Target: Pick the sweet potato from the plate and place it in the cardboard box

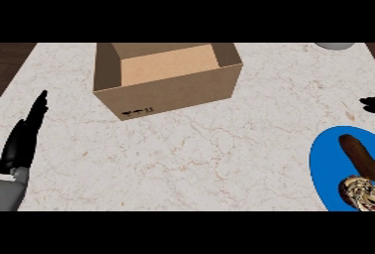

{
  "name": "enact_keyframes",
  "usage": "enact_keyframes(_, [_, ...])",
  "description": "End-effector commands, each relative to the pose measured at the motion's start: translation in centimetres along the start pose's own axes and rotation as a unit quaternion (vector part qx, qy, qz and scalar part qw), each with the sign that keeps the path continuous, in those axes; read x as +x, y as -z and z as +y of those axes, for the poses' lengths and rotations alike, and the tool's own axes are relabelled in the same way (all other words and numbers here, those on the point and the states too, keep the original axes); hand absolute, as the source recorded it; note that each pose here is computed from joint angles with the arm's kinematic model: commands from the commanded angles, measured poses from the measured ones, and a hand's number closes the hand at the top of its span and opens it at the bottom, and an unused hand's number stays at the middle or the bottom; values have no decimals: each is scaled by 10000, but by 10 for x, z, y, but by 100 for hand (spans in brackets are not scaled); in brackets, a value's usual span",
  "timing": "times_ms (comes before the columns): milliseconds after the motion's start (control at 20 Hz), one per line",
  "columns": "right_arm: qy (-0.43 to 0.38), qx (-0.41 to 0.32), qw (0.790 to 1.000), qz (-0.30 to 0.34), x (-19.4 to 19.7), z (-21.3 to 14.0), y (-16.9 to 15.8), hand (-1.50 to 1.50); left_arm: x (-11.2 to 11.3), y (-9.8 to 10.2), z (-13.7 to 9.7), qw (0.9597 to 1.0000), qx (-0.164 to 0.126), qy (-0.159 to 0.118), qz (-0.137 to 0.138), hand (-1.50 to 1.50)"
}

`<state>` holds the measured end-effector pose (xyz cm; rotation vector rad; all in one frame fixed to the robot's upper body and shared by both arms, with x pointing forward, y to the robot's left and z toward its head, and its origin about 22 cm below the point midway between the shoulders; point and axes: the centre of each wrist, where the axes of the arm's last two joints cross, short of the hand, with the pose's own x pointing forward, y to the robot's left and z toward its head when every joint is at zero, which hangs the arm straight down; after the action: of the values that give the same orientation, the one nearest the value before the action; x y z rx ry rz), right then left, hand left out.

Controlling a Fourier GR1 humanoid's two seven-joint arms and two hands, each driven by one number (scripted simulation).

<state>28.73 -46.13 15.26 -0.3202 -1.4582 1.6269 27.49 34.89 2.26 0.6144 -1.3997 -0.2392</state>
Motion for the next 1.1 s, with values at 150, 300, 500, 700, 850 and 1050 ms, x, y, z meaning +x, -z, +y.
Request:
enact_keyframes(150, [-984, 1610, 9820, -122, -1, -7, 12, -150, -10, -3, -4, 10000, -2, -5, 94, 0])
enact_keyframes(300, [-1588, 2186, 9625, 235, 9, -17, 31, -150, -6, 2, 2, 10000, 18, 69, 55, 0])
enact_keyframes(500, [-1632, 2493, 9540, 331, 9, -5, 65, -150, -9, -9, -10, 9998, 127, 100, 139, 0])
enact_keyframes(700, [-1684, 2883, 9413, 489, -5, 7, 75, -150, -8, -3, 23, 9999, 40, 62, 82, 0])
enact_keyframes(850, [-1968, 2739, 9398, 544, 5, 4, 97, -150, -10, -11, 13, 9997, 110, 85, 205, 0])
enact_keyframes(1050, [-2056, 2870, 9341, 536, 4, 22, 102, -150, -7, -6, -2, 9996, 139, -1, 233, 0])
